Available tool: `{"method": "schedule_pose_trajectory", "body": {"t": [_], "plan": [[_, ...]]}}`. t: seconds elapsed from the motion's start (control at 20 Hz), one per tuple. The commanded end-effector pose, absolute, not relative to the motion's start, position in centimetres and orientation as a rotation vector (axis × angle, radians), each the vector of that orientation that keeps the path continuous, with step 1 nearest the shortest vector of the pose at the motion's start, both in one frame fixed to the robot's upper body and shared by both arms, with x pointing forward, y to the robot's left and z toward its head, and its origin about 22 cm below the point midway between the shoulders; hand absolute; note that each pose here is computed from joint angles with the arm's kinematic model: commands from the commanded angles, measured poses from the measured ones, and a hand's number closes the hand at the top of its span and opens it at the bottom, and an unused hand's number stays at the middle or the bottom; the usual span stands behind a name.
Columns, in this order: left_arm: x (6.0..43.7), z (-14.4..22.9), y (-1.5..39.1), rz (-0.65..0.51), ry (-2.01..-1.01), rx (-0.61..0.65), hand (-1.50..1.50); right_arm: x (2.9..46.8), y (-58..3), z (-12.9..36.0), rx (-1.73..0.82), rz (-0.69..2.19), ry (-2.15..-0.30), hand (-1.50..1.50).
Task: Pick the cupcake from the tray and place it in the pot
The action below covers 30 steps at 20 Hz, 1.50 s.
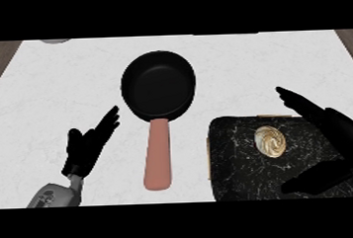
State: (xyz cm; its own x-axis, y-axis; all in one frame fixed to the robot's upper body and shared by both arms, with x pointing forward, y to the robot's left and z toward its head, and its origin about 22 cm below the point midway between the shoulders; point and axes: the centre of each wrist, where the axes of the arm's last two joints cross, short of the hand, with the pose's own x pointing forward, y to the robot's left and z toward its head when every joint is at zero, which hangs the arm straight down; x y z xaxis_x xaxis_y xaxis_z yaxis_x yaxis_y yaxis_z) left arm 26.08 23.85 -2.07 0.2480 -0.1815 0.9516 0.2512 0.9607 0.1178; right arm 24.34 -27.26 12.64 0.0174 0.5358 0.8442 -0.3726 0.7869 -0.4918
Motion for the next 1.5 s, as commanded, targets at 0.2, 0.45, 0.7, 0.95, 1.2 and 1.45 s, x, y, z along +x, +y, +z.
{"method": "schedule_pose_trajectory", "body": {"t": [0.2,0.45,0.7,0.95,1.2,1.45], "plan": [[27.1,-2.2,24.1,-0.289,-1.279,-0.048,0.0,27.4,-27.9,7.7,-0.136,0.846,-1.254,-1.5],[25.7,-1.2,25.2,-0.286,-1.272,-0.055,0.0,26.6,-31.3,7.3,-0.206,0.78,-1.328,-1.5],[26.1,-1.6,23.2,-0.279,-1.287,-0.05,0.0,26.9,-32.5,4.9,-0.132,0.734,-1.349,-1.5],[28.0,-0.4,23.6,-0.267,-1.298,-0.055,0.0,27.6,-32.8,4.1,0.045,0.682,-1.381,-1.5],[25.6,-3.6,22.5,-0.277,-1.268,-0.069,0.0,26.3,-33.2,1.3,0.141,0.568,-1.409,-1.5],[24.5,-2.8,24.4,-0.288,-1.264,-0.054,0.0,28.3,-32.3,0.7,0.208,0.497,-1.368,-1.5]]}}
